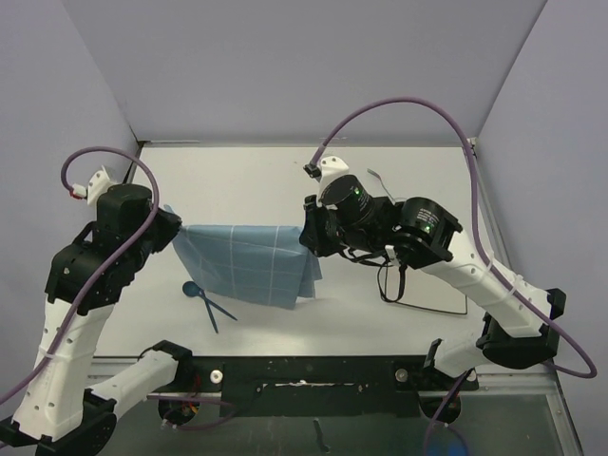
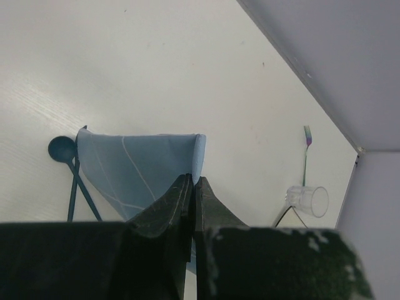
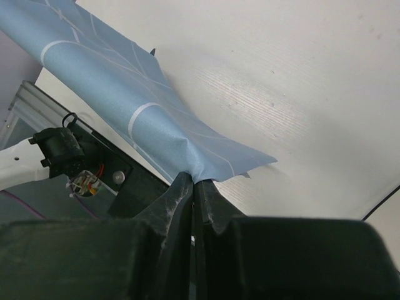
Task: Set the dinner table for one person
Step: Place the napkin at the center of the board.
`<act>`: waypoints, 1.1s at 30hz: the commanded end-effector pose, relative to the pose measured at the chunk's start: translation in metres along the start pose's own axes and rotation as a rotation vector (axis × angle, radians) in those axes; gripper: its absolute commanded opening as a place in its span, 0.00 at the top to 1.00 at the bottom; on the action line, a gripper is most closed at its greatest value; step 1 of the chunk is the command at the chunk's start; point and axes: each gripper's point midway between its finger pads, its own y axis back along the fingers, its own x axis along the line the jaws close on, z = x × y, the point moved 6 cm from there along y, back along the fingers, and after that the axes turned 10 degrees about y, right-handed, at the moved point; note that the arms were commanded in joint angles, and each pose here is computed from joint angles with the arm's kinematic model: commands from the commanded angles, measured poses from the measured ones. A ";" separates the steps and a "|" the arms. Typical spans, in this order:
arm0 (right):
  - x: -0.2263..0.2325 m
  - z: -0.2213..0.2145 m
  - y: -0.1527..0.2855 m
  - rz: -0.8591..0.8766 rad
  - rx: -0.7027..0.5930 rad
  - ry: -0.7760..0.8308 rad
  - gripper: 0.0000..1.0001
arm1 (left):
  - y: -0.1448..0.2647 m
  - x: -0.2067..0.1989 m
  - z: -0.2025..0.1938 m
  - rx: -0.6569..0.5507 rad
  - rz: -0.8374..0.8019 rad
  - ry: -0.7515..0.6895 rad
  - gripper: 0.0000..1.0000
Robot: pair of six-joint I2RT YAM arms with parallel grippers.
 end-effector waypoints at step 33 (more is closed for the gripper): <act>-0.025 -0.024 0.051 -0.114 -0.060 -0.041 1.00 | 0.003 0.031 -0.015 0.036 0.045 0.011 1.00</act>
